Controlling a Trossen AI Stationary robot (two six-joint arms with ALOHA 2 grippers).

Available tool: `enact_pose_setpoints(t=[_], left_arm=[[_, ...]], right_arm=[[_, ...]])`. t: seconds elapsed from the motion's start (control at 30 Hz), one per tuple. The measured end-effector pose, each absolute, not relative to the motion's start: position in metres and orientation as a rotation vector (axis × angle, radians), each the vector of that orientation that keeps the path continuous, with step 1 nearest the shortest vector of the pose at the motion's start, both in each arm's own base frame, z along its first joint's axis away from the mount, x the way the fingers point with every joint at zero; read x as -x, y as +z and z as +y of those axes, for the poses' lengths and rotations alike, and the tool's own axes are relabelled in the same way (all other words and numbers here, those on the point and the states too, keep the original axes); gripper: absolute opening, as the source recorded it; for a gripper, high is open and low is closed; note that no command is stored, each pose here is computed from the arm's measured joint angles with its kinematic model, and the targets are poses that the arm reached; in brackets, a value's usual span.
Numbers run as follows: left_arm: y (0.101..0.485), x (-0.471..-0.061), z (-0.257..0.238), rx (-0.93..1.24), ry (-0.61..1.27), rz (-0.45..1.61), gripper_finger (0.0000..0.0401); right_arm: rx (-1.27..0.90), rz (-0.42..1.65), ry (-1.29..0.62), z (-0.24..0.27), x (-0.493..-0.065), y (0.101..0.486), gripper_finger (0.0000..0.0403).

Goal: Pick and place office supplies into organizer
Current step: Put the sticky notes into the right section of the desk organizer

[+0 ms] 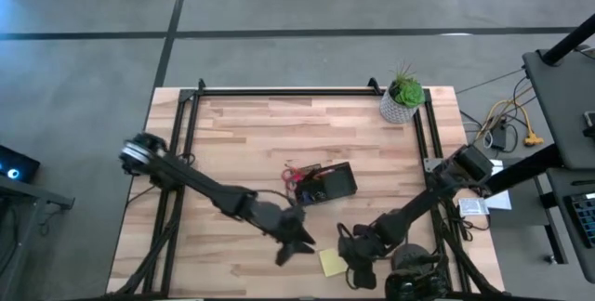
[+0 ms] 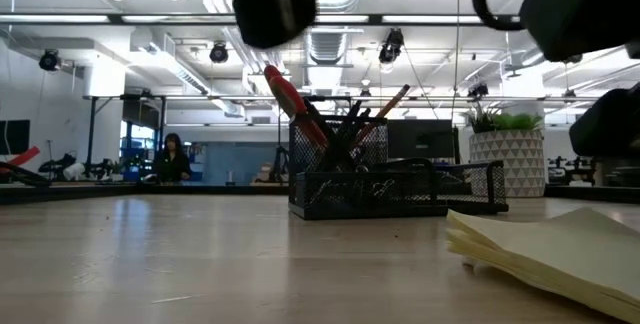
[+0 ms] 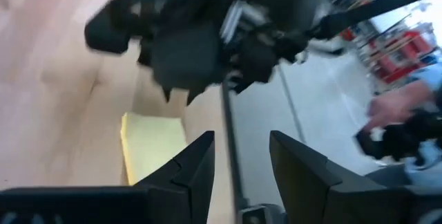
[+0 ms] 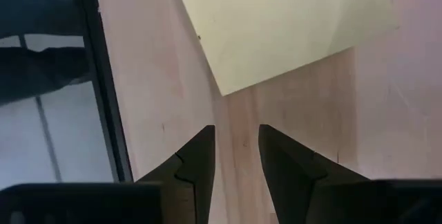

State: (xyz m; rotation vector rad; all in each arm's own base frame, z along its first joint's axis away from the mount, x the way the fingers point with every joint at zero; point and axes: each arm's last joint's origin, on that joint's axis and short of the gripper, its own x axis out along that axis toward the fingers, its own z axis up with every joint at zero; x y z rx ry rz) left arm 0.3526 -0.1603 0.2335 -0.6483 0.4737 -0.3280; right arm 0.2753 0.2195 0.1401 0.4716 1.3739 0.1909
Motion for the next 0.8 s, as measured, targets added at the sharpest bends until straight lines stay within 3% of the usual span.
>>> enact_pose_setpoints(t=[0.17, 0.4, 0.6, 0.8], left_arm=[[0.197, -0.381, -0.184, 0.646, -0.314, 0.556, 0.0123], [0.184, -0.400, -0.212, 0.620, -0.321, 0.546, 0.0123], [0.167, -0.405, -0.213, 0.544, -0.222, 0.554, 0.0123], [0.154, -0.401, -0.207, 0.499, -0.145, 0.650, 0.0123]], right_arm=[[-0.437, 1.338, 0.187, 0.228, -0.271, 0.144, 0.0107], [-0.404, 1.269, 0.166, 0.235, -0.271, 0.152, 0.0102], [-0.374, 1.225, 0.123, 0.234, -0.273, 0.152, 0.0099], [-0.297, 1.179, 0.040, 0.226, -0.275, 0.150, 0.0123]])
